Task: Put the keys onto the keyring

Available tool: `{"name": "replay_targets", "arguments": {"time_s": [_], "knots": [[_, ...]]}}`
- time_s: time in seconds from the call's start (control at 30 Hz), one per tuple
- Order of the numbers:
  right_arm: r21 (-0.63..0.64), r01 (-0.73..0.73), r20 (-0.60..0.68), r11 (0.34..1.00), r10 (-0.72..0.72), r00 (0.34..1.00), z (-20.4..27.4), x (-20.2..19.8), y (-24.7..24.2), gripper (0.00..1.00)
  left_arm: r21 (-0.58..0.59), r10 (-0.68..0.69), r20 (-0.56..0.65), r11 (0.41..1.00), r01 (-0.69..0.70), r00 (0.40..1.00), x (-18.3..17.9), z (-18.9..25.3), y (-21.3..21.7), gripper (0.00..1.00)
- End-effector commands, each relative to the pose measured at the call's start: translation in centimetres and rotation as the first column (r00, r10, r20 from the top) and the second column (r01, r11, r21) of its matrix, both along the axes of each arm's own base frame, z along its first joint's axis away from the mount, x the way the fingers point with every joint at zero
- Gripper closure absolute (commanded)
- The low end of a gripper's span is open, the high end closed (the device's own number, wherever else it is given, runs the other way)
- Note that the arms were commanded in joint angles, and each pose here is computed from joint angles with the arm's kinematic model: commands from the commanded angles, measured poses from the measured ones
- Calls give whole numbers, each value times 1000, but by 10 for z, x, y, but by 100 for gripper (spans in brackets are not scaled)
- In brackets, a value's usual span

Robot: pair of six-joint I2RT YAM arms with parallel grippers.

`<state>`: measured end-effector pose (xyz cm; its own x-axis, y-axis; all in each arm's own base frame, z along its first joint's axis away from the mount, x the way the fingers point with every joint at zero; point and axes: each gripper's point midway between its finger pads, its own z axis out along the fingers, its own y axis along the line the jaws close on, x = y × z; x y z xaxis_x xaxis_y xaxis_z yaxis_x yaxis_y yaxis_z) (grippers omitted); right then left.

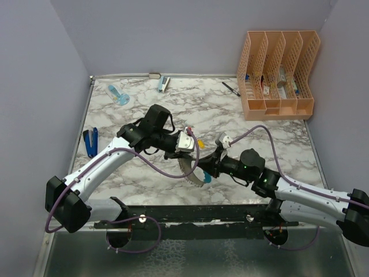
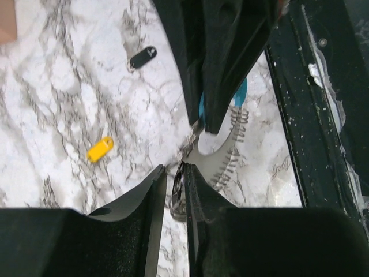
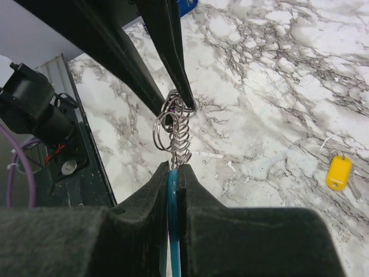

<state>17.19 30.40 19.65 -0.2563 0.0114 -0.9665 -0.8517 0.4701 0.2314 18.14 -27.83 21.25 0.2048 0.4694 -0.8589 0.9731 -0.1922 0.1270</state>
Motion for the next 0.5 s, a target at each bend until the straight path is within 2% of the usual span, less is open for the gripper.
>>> {"name": "replay_targets", "arguments": {"time_s": [0.0,0.23,0.37,0.47], "knots": [[93,21,87,995,-30,996,31,5,-4,99,139,120,-18,983,-117,993,14,-24,28,87],[75,1,95,997,-8,995,27,3,-1,99,149,132,-21,981,-127,991,17,-27,27,75],[74,-4,99,997,-3,995,26,3,0,99,136,90,-48,987,-83,995,10,-28,24,72],[74,-7,101,997,0,995,27,3,1,99,126,70,-61,990,-62,996,9,-27,21,65]]}}
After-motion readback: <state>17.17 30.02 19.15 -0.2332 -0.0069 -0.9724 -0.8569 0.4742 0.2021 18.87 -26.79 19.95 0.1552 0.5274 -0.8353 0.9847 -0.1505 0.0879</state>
